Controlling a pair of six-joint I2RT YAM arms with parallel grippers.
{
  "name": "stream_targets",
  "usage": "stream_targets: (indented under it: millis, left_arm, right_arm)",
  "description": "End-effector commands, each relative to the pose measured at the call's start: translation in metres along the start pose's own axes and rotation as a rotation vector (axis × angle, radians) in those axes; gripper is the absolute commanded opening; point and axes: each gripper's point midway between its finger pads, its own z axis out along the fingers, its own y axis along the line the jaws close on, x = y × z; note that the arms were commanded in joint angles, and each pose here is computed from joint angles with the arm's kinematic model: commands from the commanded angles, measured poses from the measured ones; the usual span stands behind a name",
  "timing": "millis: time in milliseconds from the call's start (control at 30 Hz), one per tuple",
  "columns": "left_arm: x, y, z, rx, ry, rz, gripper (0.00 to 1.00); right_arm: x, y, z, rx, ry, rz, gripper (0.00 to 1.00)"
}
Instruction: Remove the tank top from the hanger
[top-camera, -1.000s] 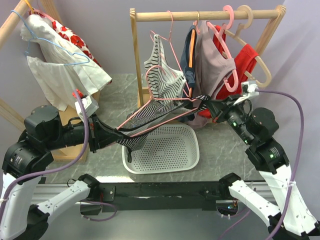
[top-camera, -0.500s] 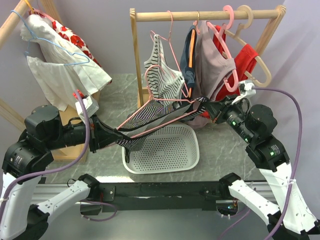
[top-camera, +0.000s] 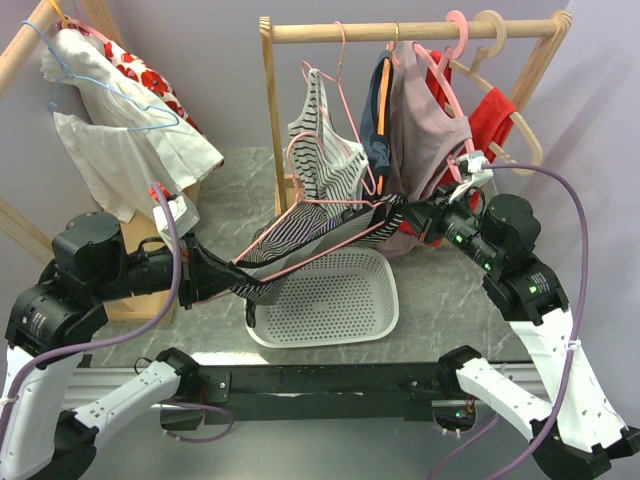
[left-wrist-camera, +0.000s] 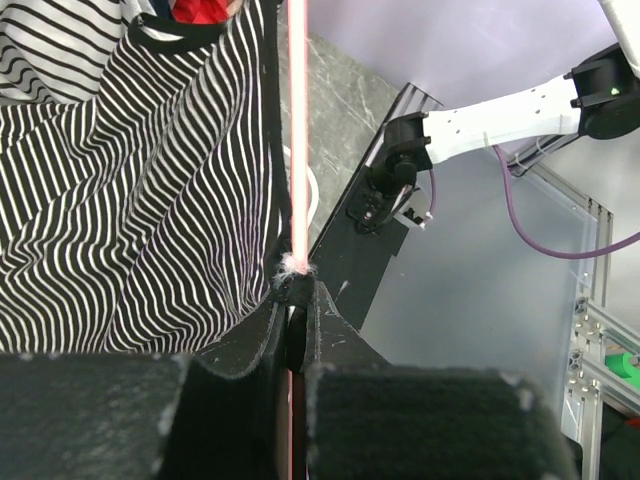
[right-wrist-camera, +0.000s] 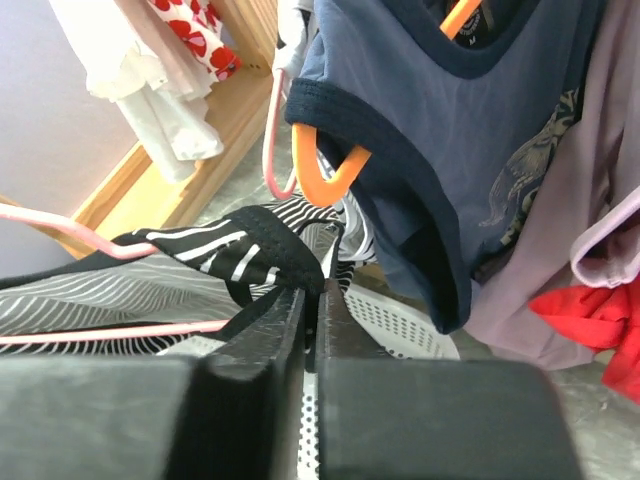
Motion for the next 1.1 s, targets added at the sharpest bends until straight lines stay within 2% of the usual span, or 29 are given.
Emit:
stream_targets:
  millis: [0, 200, 233, 367, 467, 533, 567, 600, 633, 667, 700, 767, 800, 967, 1033, 1067]
  left_arm:
    - [-0.025, 0.01, 0.02, 0.014, -0.06, 0.049, 0.01]
    - [-0.021, 0.025, 0.023, -0.058, -0.04, 0.023, 0.01]
    - [-0.02, 0.028, 0.024, -0.066, -0.03, 0.019, 0.01]
    - [-0.014, 0.03, 0.021, -0.083, -0.003, 0.027, 0.01]
    - [-0.014, 0.028, 0.017, -0.085, -0.012, 0.037, 0.01]
    - [-0.015, 0.026, 0.016, -0.078, -0.014, 0.04, 0.01]
    - [-0.015, 0.025, 0.016, -0.079, -0.019, 0.041, 0.01]
    - [-0.015, 0.025, 0.015, -0.081, -0.02, 0.042, 0.01]
    - [-0.015, 0.026, 0.014, -0.085, -0.023, 0.045, 0.01]
    - [-0.014, 0.026, 0.014, -0.087, -0.021, 0.044, 0.01]
    - [-0.014, 0.026, 0.014, -0.087, -0.02, 0.041, 0.01]
    - [-0.013, 0.026, 0.014, -0.085, -0.019, 0.043, 0.01]
    - [-0.013, 0.027, 0.014, -0.09, -0.016, 0.042, 0.01]
    - [-0.016, 0.026, 0.012, -0.094, -0.024, 0.057, 0.01]
    - [-0.017, 0.025, 0.014, -0.083, -0.026, 0.056, 0.01]
    - [-0.017, 0.024, 0.014, -0.078, -0.026, 0.053, 0.01]
  right_arm:
    - [-0.007, 0.064, -0.018, -0.311, 0.02, -0.003, 0.0]
    - [-0.006, 0.069, -0.024, -0.338, 0.036, -0.008, 0.0]
    - [-0.01, 0.065, -0.027, -0.3, 0.013, 0.004, 0.0]
    - [-0.033, -0.007, -0.028, 0.132, -0.132, 0.072, 0.0]
    - [-0.043, -0.025, -0.034, 0.248, -0.177, 0.094, 0.0]
    - [-0.044, -0.027, -0.032, 0.26, -0.169, 0.102, 0.0]
    - [-0.043, -0.029, -0.031, 0.273, -0.161, 0.11, 0.03]
    - [-0.041, -0.03, -0.029, 0.278, -0.147, 0.116, 0.26]
    - [-0.038, -0.028, -0.027, 0.266, -0.132, 0.113, 0.36]
    - [-0.036, -0.025, -0.025, 0.244, -0.124, 0.108, 0.34]
    - [-0.032, -0.02, -0.025, 0.214, -0.116, 0.112, 0.21]
    - [-0.033, -0.016, -0.024, 0.186, -0.136, 0.13, 0.12]
    - [-0.032, -0.015, -0.025, 0.181, -0.14, 0.137, 0.0]
    - [-0.024, 0.009, -0.016, 0.034, -0.08, 0.106, 0.01]
    - [-0.015, 0.025, -0.009, -0.058, -0.014, 0.104, 0.16]
    - [-0.012, 0.03, -0.007, -0.089, 0.008, 0.104, 0.38]
